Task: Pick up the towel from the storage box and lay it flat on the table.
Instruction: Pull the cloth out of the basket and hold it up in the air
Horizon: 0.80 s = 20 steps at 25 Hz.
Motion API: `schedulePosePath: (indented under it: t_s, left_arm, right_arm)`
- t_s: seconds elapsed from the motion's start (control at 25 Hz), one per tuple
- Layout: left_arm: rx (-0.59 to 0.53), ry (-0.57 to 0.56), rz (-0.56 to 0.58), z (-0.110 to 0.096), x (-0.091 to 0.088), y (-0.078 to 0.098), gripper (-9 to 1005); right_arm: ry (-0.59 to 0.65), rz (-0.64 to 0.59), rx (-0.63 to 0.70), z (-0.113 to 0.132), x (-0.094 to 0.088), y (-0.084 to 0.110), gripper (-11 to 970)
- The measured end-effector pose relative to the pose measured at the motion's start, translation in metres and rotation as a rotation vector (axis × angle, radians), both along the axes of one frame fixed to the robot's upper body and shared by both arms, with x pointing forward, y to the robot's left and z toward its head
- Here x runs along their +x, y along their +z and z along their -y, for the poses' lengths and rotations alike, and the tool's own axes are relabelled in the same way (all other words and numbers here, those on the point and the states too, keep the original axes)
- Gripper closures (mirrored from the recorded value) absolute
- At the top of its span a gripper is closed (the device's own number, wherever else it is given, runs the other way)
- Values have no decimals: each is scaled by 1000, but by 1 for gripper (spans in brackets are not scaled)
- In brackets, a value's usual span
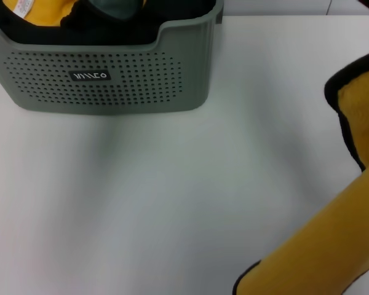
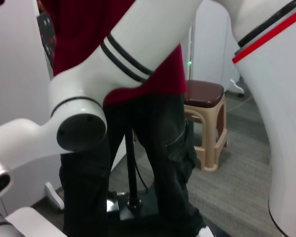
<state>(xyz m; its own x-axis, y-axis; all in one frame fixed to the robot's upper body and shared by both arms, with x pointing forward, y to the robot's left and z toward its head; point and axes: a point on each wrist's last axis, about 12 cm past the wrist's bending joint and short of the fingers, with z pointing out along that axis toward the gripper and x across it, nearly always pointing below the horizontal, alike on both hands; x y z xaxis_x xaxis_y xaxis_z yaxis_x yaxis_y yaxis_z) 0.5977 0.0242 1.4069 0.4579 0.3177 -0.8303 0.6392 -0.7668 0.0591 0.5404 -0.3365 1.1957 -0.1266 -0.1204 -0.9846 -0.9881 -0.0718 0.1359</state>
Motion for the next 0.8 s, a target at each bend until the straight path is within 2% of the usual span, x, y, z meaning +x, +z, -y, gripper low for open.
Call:
schedulePosePath:
  t_s: [0.32, 0.8]
  left_arm:
    - [12, 2, 4, -2, 1, -4, 954]
    - [-18, -12, 34, -4, 3, -10, 955]
  right_arm:
    - [-61, 22, 11, 22, -3, 10, 75]
    - [-32, -7, 4, 13, -8, -2, 76]
